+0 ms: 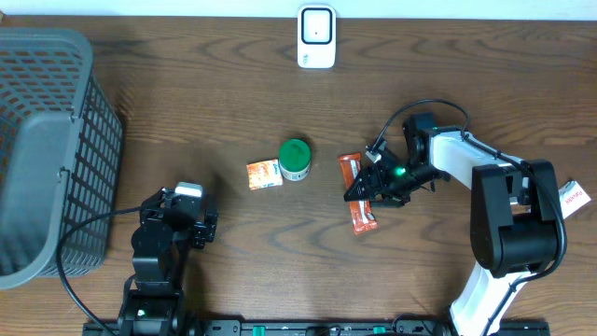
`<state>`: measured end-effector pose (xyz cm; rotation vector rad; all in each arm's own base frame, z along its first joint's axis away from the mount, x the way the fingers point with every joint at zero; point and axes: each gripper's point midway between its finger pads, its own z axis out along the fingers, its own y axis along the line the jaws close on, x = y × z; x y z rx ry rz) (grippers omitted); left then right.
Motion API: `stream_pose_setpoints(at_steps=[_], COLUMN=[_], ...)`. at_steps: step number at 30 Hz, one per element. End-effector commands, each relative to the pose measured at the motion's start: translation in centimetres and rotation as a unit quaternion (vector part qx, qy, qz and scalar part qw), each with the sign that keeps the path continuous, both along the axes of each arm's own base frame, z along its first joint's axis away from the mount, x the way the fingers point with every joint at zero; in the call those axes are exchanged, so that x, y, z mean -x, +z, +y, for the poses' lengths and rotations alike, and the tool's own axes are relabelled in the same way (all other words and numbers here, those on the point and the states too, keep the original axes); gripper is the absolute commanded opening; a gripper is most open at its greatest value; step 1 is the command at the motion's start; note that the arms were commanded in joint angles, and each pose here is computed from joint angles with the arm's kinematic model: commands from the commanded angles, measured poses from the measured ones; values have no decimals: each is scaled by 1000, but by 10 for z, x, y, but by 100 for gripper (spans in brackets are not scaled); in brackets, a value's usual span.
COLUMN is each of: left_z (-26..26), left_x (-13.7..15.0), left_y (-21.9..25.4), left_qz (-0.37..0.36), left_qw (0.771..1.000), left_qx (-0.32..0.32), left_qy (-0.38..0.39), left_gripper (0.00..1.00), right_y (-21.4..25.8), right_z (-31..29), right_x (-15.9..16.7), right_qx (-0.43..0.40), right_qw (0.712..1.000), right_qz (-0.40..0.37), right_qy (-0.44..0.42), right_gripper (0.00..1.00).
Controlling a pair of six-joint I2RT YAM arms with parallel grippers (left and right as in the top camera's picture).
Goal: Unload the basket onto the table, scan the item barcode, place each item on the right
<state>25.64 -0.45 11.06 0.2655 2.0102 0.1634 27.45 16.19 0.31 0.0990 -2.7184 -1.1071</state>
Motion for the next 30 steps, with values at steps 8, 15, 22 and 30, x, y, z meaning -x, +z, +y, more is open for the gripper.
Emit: stream_pose_setpoints(at_steps=[8, 15, 22, 30], left_z=[1, 1, 1, 1], left_x=[-1, -1, -1, -1], left_y=[3, 3, 3, 2], left_qz=[-5, -5, -5, -5], left_qw=[1000, 1000, 1000, 1000], left_qx=[2, 3, 2, 2], left_qy=[4, 4, 4, 4], left_gripper=[87, 87, 87, 87], right_y=[-103, -98, -34, 118], right_z=[-99, -96, -78, -28], right_x=[51, 30, -15, -12], right_qx=[326, 322, 282, 134], right_qw=[942, 945, 956, 948], right_qz=[71, 44, -82, -286], right_qy=[31, 23, 30, 49], right_gripper=[14, 1, 2, 1])
